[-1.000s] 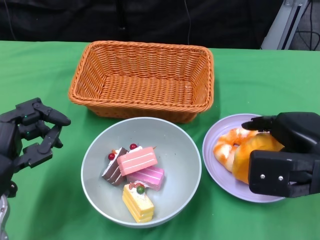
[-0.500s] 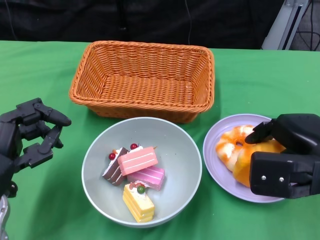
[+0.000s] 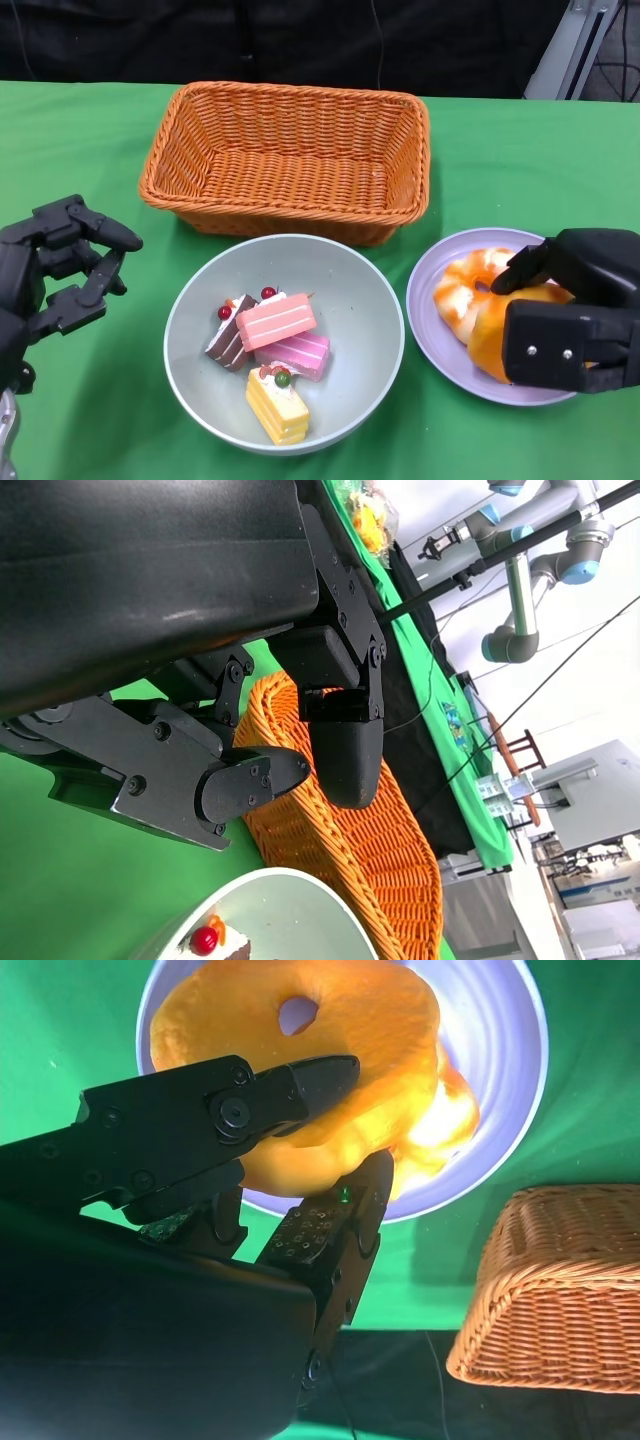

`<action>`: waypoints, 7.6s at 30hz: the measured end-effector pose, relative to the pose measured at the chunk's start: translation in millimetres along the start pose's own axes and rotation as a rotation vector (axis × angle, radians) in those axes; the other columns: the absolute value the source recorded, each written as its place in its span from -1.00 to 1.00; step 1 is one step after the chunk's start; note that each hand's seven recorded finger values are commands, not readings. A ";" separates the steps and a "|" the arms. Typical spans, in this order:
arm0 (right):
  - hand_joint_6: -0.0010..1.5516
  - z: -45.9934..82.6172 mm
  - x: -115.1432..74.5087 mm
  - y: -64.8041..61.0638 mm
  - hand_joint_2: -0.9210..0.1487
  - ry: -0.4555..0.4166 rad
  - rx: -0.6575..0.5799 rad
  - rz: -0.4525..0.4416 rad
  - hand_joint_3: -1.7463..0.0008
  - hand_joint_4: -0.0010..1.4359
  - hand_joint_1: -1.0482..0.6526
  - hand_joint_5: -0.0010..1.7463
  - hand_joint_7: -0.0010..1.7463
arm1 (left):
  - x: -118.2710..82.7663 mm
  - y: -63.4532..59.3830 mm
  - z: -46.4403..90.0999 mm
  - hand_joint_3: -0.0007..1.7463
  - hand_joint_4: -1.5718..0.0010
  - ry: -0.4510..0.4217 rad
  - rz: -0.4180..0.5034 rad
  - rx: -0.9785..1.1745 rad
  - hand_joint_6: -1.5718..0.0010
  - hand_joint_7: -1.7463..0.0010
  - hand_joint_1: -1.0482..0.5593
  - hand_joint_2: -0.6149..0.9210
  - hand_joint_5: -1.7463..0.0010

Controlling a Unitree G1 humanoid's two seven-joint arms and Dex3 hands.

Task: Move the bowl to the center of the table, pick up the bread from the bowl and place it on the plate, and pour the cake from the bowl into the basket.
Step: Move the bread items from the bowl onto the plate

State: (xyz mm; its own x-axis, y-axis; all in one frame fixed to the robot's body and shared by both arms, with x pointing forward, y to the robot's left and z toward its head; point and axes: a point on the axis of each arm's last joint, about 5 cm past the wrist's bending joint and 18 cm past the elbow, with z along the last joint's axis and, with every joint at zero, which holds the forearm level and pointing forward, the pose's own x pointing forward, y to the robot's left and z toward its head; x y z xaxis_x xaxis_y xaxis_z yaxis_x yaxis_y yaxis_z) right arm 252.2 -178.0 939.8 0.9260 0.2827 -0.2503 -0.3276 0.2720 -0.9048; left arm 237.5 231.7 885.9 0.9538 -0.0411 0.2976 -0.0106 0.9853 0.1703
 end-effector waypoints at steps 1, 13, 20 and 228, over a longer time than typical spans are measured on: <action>0.55 -0.5 0.1 -1.2 -0.94 0.002 0.006 0.001 1.00 0.31 -0.08 -0.04 -0.94 | 0.1 0.0 0.1 -0.17 -0.02 -0.001 0.000 0.000 -0.07 -0.25 0.24 0.76 -0.73; 0.61 -3.3 6.0 -7.4 -0.93 0.006 0.039 0.023 1.00 0.26 -0.13 0.15 -0.93 | -0.2 -0.1 -0.1 -0.19 -0.03 0.001 -0.001 0.000 -0.07 -0.24 0.23 0.77 -0.72; 0.61 -5.3 7.4 -7.6 -0.95 0.002 0.070 0.079 1.00 0.23 -0.12 0.19 -0.92 | -0.2 -0.1 -0.1 -0.19 -0.03 0.001 -0.001 0.000 -0.07 -0.26 0.23 0.78 -0.72; -0.39 3.9 -1.1 8.1 -1.00 -0.216 -0.197 -0.117 0.98 -0.57 -0.63 -1.00 -1.00 | -3.9 1.5 4.7 -0.18 -0.03 -0.013 -0.025 0.030 -0.08 -0.22 0.24 0.76 -0.71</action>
State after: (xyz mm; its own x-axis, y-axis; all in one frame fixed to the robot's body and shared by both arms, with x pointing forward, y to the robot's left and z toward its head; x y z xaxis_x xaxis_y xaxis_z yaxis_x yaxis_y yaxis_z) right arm 247.8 -172.5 934.0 0.8870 0.4547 -0.0810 -0.1594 0.1366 -0.9777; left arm 232.4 232.6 889.5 0.9500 -0.0683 0.3046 0.0044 0.9786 0.2057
